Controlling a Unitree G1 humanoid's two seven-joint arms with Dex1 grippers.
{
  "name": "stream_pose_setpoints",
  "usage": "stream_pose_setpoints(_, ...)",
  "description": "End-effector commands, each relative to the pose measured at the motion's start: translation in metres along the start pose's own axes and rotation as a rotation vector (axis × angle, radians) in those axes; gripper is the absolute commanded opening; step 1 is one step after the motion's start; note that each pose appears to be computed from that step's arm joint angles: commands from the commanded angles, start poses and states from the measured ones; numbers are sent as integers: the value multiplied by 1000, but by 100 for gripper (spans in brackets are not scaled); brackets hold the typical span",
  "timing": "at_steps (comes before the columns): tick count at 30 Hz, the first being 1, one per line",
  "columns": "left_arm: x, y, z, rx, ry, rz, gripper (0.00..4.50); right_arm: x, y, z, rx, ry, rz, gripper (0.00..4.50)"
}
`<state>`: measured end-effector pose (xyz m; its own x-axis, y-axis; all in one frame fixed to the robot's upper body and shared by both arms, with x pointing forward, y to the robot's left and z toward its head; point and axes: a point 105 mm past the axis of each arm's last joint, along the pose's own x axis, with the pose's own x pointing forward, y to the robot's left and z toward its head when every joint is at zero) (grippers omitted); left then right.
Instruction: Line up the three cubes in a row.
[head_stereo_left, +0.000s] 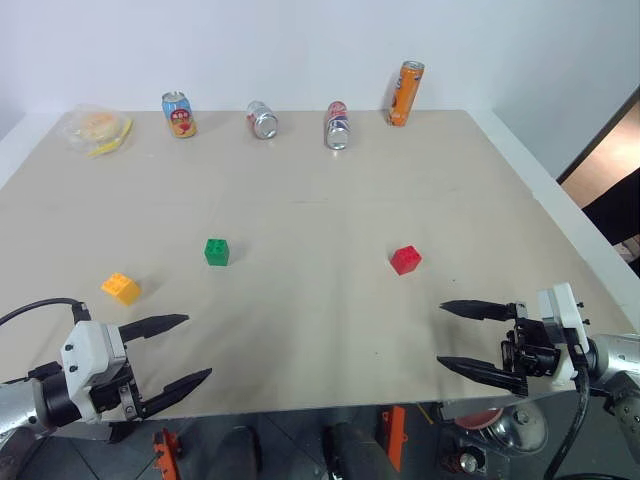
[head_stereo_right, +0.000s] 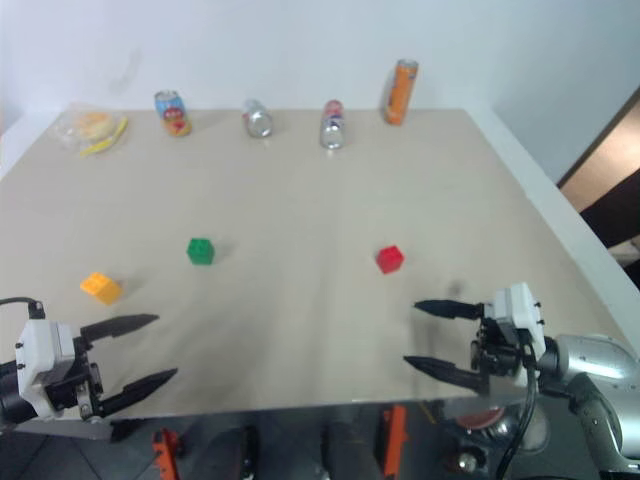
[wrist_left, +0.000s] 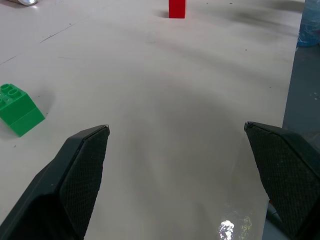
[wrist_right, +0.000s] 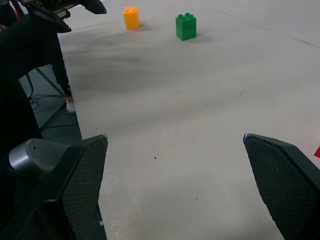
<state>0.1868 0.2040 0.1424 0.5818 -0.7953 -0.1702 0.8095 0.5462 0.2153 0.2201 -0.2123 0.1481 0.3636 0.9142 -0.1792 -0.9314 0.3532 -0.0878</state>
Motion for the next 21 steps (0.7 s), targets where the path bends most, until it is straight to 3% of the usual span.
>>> stream_pose_setpoints(1,1,-2,9,35,-18,-25,448,-5,-2,6,-31,-8,-20,450)
stream_pose_setpoints(21,7,-2,13,11,-36,-41,448,-4,-5,4,-19,-5,-34,450)
